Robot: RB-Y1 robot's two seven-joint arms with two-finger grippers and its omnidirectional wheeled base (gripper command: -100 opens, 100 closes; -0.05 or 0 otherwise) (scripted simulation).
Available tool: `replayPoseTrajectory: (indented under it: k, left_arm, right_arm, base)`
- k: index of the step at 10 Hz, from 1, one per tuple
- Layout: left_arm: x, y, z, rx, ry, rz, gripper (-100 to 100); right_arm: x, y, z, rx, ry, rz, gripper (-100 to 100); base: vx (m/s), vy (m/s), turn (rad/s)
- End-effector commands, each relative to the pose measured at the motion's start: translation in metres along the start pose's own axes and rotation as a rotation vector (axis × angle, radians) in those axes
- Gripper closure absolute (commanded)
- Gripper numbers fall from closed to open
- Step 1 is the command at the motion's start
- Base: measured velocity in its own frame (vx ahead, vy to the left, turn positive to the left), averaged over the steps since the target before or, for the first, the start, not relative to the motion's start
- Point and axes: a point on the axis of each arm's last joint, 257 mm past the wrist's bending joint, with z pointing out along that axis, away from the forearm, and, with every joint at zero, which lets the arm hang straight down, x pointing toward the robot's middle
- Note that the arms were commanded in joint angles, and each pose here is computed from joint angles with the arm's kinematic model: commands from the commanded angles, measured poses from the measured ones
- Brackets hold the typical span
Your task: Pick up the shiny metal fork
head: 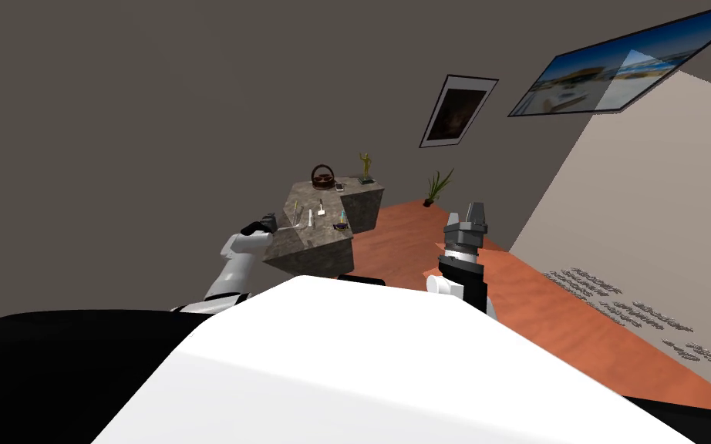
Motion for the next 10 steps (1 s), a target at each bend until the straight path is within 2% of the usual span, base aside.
replayPoseTrajectory:
  k: [1,2,3,4,5,6,7,8,9,10]
  left_arm:
    - [-0.015,0.021,0.004,-0.066,-0.021,-0.005,-100]
    - [-0.036,0.014,0.008,-0.091,-0.046,-0.008,-100]
    - [-0.041,0.036,0.008,-0.143,-0.056,-0.014,-100]
    - [-0.042,0.038,0.008,-0.147,-0.057,-0.015,-100]
    - [-0.065,0.041,0.011,-0.191,-0.088,-0.025,-100]
    - [-0.066,0.05,0.01,-0.219,-0.09,-0.027,-100]
    - [-0.086,0.043,0.011,-0.241,-0.113,-0.034,-100]
    - [-0.09,0.062,0.009,-0.291,-0.121,-0.042,-100]
    - [-0.109,0.058,0.009,-0.316,-0.144,-0.053,-100]
    - [-0.11,0.069,0.006,-0.353,-0.146,-0.058,-100]
  right_arm:
    - [0.0,0.0,0.0,0.0,0.0,0.0,0]
    - [0.0,0.0,0.0,0.0,0.0,0.0,0]
    - [0.0,0.0,0.0,0.0,0.0,0.0,0]
    - [0.0,0.0,0.0,0.0,0.0,0.0,0]
    - [0.0,0.0,0.0,0.0,0.0,0.0,0]
    - [0.0,0.0,0.0,0.0,0.0,0.0,0]
    - [0.0,0.0,0.0,0.0,0.0,0.0,0]
    - [0.0,0.0,0.0,0.0,0.0,0.0,0]
    - [0.0,0.0,0.0,0.0,0.0,0.0,0]
    - [0.0,0.0,0.0,0.0,0.0,0.0,0]
  base:
    - [0.006,-0.014,-0.1]
    - [0.003,-0.017,-0.198]
    - [0.001,-0.008,-0.107]
    - [0.0,-0.002,0.019]
    - [0.0,-0.009,-0.18]
    - [0.0,-0.003,-0.101]
    - [-0.001,-0.006,-0.148]
    - [-0.001,-0.001,-0.104]
    - [-0.002,-0.004,-0.192]
    - [-0.002,0.003,-0.093]
